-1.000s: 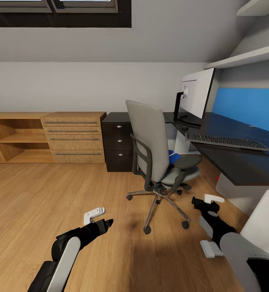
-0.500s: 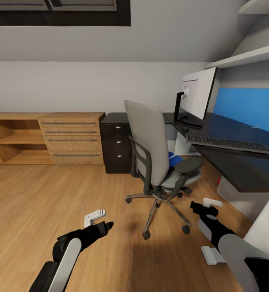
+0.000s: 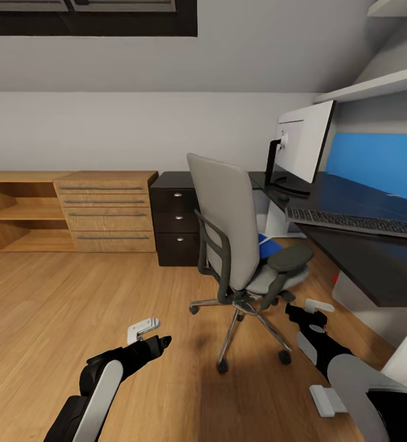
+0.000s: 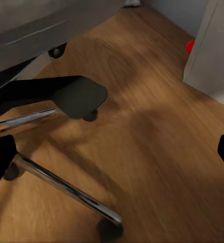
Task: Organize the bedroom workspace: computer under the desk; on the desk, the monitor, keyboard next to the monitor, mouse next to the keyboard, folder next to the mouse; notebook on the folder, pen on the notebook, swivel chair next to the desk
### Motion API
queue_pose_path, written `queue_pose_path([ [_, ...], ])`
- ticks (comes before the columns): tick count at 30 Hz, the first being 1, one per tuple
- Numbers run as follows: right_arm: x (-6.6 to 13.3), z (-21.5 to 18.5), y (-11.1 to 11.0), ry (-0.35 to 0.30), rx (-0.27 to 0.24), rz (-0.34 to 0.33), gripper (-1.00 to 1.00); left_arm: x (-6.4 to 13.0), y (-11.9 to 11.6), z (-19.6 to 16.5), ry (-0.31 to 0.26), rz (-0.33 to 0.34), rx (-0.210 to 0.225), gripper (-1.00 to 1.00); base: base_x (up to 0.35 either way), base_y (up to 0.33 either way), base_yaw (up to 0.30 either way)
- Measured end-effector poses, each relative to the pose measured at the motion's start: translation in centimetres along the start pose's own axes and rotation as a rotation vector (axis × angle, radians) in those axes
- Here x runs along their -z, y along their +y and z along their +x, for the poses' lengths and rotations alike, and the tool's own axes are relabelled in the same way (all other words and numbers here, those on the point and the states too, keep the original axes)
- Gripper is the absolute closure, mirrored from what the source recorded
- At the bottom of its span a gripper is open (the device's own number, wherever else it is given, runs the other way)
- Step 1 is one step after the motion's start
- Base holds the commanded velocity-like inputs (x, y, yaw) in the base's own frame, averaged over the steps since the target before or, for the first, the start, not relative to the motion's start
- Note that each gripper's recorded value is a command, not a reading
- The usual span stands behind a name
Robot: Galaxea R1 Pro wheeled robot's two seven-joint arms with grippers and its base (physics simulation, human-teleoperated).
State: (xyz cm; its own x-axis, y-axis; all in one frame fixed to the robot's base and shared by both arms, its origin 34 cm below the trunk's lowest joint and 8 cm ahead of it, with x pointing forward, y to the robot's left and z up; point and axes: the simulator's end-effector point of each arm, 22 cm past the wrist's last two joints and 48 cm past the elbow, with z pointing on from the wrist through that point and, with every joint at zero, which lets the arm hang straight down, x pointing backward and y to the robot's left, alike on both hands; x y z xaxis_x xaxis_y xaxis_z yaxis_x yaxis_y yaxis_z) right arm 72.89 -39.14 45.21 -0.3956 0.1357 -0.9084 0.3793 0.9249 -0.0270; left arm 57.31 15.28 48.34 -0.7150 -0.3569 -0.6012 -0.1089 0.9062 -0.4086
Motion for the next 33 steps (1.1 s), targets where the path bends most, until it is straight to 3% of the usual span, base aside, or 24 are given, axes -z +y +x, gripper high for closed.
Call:
queue_pose_path([
  [11, 0.4, 0.0, 2.1, -0.009, -0.013, -0.026, -1.00, 0.0, 0.0, 0.0, -0.001, 0.001, 0.000, -1.00, 0.021, 0.000, 0.035],
  [24, 0.8, -0.6, 2.3, -0.022, -0.021, -0.029, -1.00, 0.4, -0.2, -0.4, -0.011, 0.005, -0.001, -1.00, 0.000, 0.000, 0.216],
  [33, 1.0, -1.8, 2.4, -0.073, -0.032, -0.030, -1.00, 0.5, -0.3, -0.6, -0.016, 0.006, -0.002, -1.00, 0.000, 0.000, 0.183],
])
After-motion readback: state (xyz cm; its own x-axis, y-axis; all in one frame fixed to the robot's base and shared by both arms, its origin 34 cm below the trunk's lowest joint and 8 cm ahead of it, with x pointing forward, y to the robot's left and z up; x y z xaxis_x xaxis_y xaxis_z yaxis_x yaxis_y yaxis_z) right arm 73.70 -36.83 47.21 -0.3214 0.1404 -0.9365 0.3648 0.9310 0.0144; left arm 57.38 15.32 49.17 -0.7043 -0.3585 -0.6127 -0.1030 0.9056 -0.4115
